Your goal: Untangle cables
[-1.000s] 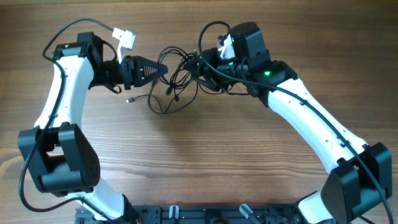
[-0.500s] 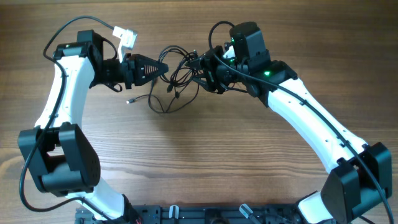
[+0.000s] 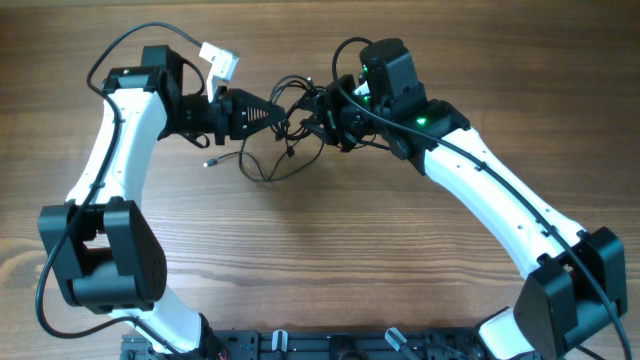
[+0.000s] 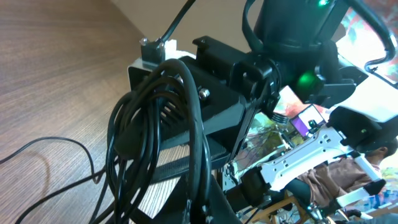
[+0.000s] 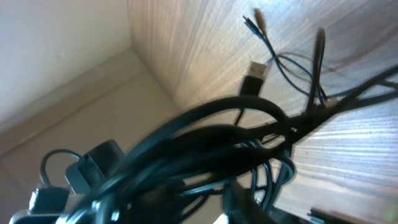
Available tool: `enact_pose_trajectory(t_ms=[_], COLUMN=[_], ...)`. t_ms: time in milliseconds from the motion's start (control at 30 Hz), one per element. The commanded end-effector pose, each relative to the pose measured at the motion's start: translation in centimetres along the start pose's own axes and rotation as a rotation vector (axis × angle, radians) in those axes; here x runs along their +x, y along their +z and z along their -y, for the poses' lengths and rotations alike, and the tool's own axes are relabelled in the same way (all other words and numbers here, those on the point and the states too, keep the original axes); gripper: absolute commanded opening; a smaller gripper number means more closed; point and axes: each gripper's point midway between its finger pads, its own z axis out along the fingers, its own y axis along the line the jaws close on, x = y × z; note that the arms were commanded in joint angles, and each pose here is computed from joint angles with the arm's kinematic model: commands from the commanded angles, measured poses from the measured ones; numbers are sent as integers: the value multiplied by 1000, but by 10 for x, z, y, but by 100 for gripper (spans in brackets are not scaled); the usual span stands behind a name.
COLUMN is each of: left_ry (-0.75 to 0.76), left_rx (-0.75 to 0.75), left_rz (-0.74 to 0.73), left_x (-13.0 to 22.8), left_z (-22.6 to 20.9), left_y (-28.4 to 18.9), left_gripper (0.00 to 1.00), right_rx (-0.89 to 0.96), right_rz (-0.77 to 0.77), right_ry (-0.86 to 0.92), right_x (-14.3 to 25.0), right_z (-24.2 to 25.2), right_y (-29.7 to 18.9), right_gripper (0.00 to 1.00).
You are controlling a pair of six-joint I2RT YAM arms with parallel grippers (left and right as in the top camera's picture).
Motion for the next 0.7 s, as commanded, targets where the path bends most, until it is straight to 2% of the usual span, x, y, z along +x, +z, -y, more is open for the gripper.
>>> enact_pose_trajectory(t_ms=[0,33,67,167,333,567,600,667], left_ry=[-18,-19,-19,-18,-17,-18,-18,-18], left_rx=[-15,-15,-15,-14,-15,-14,-14,-14], left_rz=[-29,-29,-29,-28,-29,-28,-28,-28], left_x=[8,8,8,8,8,8,8,8], left_z=[-6,-6,-6,-6,-6,-6,-6,-6], left_y=[3,3,3,3,3,3,3,3], left_gripper=[4,4,4,4,4,4,4,4], right_rx=[10,18,24,38,40,36,35,31], right_rz=[50,63,70,85,120,114,117,119], right_ry=[-94,-116,-124,-115,-30,-27,-33,-62], right_x=[-11,-13,-15,-18,-24,-19,-19,-19], right_z=[3,5,6,10,11,13,13,11], right_y=[6,6,6,5,7,24,25,26], right_gripper=[14,8,7,23,25,21,19,7])
